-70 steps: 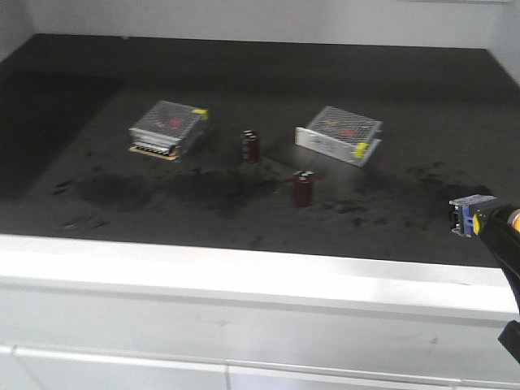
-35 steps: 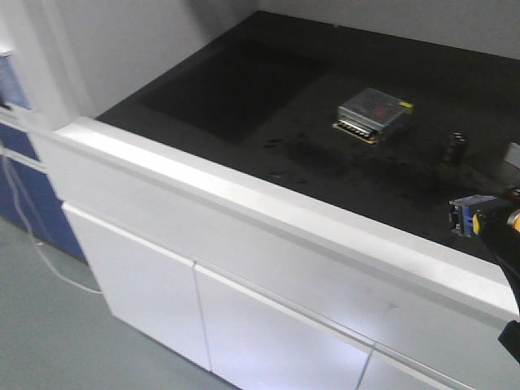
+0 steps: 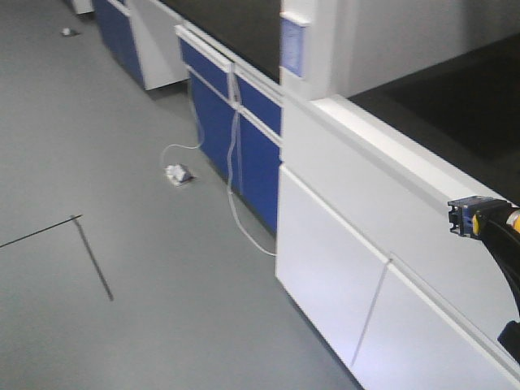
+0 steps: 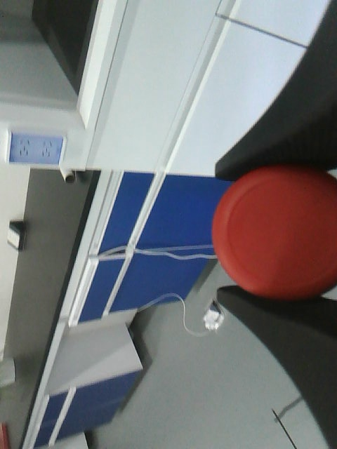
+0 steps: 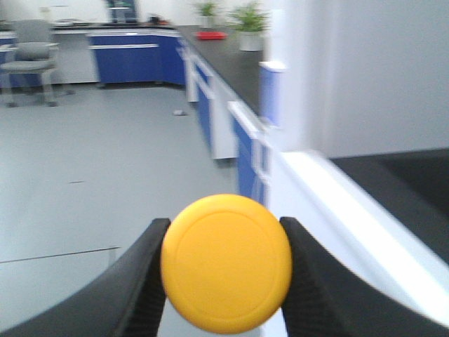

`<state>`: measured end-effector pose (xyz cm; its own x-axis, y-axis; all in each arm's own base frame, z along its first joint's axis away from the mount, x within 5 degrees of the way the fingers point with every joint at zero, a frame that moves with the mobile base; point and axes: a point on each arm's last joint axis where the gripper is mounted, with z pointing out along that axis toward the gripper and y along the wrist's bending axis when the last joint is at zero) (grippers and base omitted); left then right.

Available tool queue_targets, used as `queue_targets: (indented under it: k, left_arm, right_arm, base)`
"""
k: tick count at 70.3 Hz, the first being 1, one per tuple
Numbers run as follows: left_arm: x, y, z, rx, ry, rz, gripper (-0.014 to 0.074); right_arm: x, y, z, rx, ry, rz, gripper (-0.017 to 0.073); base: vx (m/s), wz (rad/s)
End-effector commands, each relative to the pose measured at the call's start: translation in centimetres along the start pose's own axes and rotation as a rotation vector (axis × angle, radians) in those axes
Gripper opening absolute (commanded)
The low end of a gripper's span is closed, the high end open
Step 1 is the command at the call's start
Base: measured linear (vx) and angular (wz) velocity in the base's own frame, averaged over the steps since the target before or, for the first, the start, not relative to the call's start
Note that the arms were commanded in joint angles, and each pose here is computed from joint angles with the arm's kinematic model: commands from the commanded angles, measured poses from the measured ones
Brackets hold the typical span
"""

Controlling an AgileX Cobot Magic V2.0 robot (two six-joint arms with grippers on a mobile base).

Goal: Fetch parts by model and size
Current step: 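Drive the base to the bench with the red tray, holding both switches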

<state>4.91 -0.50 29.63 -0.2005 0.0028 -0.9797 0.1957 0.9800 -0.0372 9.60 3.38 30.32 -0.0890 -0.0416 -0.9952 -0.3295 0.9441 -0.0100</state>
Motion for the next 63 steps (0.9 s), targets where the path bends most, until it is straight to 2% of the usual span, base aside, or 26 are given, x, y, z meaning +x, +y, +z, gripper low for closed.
queue_targets:
  k: [1,33,63]
  left_arm:
    - [-1.35,-0.21,-0.18,0.024,-0.086,0.007,-0.0007]
    - [-1.35,-0.21,-0.18,0.024,-0.086,0.007,-0.0007]
    - [-1.35,-0.21,-0.18,0.024,-0.086,0.007,-0.0007]
  right_arm:
    - [-1.65,0.1,-0.16,-0.011,-0.105,-0.018,-0.001]
    - [-1.65,0.09,-0.16,-0.011,-0.104,-0.018,-0.001]
    - [-1.65,0.13,-0.16,-0.014,-0.105,-0.018,-0.001]
  base:
    - [-0.07,0.96]
    - [-0.06,0.88]
    - [0.06,0.15]
